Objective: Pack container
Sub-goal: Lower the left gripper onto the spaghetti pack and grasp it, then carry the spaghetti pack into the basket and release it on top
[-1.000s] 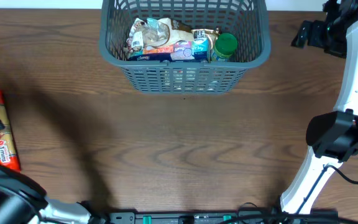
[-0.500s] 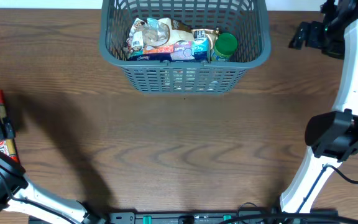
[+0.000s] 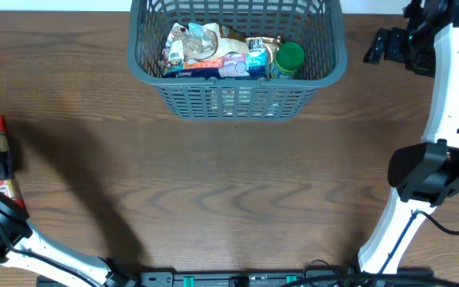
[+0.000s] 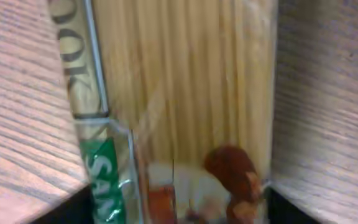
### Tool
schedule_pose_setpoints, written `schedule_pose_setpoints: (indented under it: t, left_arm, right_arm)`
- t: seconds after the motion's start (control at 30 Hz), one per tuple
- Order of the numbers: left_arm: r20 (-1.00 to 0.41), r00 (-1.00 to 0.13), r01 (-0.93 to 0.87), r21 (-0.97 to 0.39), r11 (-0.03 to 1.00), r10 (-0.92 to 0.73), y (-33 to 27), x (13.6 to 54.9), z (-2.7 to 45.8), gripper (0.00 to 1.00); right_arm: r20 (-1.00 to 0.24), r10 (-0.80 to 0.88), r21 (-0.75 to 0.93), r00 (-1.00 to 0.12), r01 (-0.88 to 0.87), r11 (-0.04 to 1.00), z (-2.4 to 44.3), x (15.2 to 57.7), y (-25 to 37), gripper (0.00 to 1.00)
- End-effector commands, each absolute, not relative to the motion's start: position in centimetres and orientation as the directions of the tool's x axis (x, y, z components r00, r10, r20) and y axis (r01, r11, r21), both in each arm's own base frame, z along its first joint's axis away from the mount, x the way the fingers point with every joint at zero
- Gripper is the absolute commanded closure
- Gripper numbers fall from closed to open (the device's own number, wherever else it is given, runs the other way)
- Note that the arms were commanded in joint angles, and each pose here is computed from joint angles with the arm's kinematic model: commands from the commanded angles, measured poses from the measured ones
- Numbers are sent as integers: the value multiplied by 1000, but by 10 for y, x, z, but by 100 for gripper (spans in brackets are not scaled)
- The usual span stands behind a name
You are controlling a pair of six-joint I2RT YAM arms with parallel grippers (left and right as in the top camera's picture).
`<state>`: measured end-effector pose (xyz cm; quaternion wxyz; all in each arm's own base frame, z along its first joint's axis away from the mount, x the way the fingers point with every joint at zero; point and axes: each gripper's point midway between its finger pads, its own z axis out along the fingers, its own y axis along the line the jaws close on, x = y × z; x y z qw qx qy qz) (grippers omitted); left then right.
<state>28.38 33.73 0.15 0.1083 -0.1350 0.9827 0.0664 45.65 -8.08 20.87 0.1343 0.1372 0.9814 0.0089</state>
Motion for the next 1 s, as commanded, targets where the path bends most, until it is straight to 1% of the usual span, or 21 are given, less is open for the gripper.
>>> schedule_pose_setpoints:
  t: [0.0,0.07,0.2,0.23,0.33,0.43,0.63,0.73,0.83,0.9,0.93,0.97]
  left_arm:
    - [-198,-933,-312,30,950,-301,321,285,-19,60]
    - [-205,-927,-323,9,946,-314,314,290,-14,68]
    - [-223,-915,-341,-25,940,-338,298,304,7,92]
    - [-230,-912,-340,-36,940,-339,292,309,15,94]
    - [-266,-898,-349,-55,935,-351,273,324,50,94]
    - [-333,-890,-311,-53,949,-310,246,341,104,94]
    - [-458,-879,-148,-5,989,-134,178,365,222,94]
    - [-544,-838,-53,3,999,-43,136,377,282,94]
    - [-662,-744,110,8,994,87,82,393,342,94]
    - [-714,-661,242,86,966,229,48,400,372,94]
    - [-727,-604,323,151,934,327,30,403,384,94]
    - [-729,-524,413,234,880,440,9,405,395,94]
  right_arm:
    - [-256,279,60,-926,273,960,207,457,-78,1]
    - [-257,279,60,-925,273,960,208,457,-78,1]
    - [-258,271,57,-928,265,963,208,457,-78,1]
    - [-258,268,57,-928,262,963,208,457,-78,1]
    - [-258,267,57,-929,261,964,208,457,-78,1]
    - [-260,237,49,-936,232,971,208,457,-78,1]
    - [-262,196,38,-945,193,980,208,457,-78,1]
    - [-263,183,35,-947,181,983,208,457,-78,1]
    - [-264,184,35,-947,181,983,208,458,-78,1]
    - [-267,184,35,-946,181,983,208,458,-78,1]
    - [-271,183,35,-945,181,983,208,459,-79,1]
    - [-276,182,35,-944,180,983,209,460,-79,1]
